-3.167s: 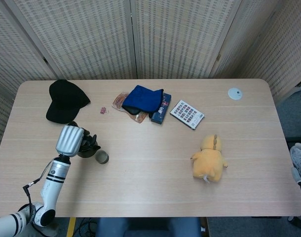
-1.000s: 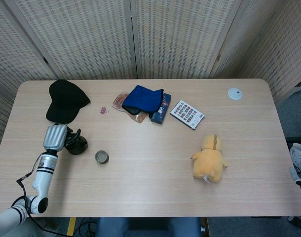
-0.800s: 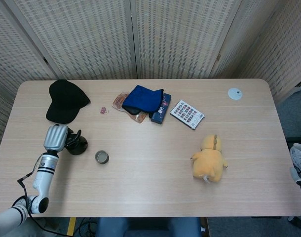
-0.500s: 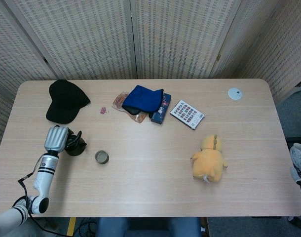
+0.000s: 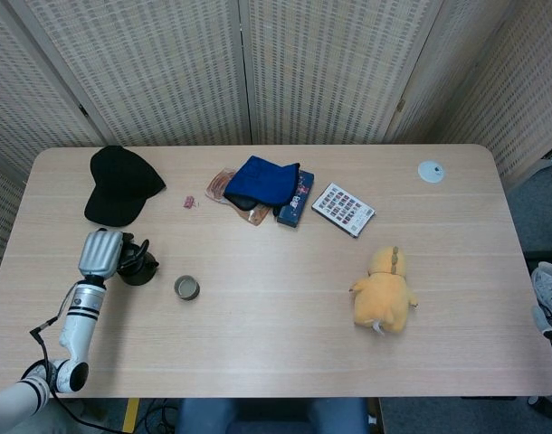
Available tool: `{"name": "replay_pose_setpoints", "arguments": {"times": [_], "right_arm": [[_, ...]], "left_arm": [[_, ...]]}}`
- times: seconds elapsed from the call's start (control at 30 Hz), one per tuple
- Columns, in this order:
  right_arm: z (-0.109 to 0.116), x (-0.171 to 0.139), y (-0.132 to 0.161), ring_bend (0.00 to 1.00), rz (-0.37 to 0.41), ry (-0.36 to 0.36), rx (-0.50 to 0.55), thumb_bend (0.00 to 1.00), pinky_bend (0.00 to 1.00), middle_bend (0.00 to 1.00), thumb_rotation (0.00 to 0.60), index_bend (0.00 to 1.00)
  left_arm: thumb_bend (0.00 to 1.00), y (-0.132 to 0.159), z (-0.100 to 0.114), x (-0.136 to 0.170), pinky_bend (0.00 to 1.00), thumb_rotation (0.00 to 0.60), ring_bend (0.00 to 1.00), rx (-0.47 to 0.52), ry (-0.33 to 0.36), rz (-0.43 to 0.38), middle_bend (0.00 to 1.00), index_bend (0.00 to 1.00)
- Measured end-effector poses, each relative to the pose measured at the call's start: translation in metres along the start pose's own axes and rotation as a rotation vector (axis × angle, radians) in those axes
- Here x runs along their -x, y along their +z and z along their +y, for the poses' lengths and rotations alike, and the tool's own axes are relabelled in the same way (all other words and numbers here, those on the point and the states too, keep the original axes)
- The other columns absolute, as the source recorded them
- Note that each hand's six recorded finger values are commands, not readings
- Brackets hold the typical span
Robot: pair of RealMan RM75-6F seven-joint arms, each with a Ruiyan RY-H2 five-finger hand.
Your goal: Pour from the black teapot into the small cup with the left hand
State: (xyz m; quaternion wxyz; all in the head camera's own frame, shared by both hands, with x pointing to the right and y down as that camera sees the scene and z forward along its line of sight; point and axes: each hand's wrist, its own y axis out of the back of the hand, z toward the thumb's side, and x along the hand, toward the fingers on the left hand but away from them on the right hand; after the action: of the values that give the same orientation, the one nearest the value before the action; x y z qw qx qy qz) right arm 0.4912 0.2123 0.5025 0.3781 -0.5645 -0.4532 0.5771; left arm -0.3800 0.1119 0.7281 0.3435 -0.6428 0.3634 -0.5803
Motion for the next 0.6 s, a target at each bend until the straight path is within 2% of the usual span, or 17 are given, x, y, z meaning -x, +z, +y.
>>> {"name": "replay_pose_setpoints", "arguments": {"times": [0.17,0.5,0.6], "right_arm": [[0.0,0.0,0.001,0.18,0.004,0.0,0.001,0.3,0.16,0.28,0.6,0.25],[0.001,0.0,0.001,0.18,0.006,-0.003,0.002,0.3,0.16,0.28,0.6,0.25],[0.001,0.001,0.002,0.18,0.008,-0.003,0.002,0.3,0.16,0.28,0.6,0.25]], "left_arm": [[0.27,-0.001,0.0,0.001,0.35,0.0,0.5,0.003,0.001,0.002,0.61,0.63],[0.26,0.001,0.006,0.003,0.18,0.0,0.21,0.035,0.023,-0.003,0.3,0.44],[0.26,0.002,0.01,0.005,0.16,0.0,0.17,0.059,0.043,-0.006,0.23,0.38]]}}
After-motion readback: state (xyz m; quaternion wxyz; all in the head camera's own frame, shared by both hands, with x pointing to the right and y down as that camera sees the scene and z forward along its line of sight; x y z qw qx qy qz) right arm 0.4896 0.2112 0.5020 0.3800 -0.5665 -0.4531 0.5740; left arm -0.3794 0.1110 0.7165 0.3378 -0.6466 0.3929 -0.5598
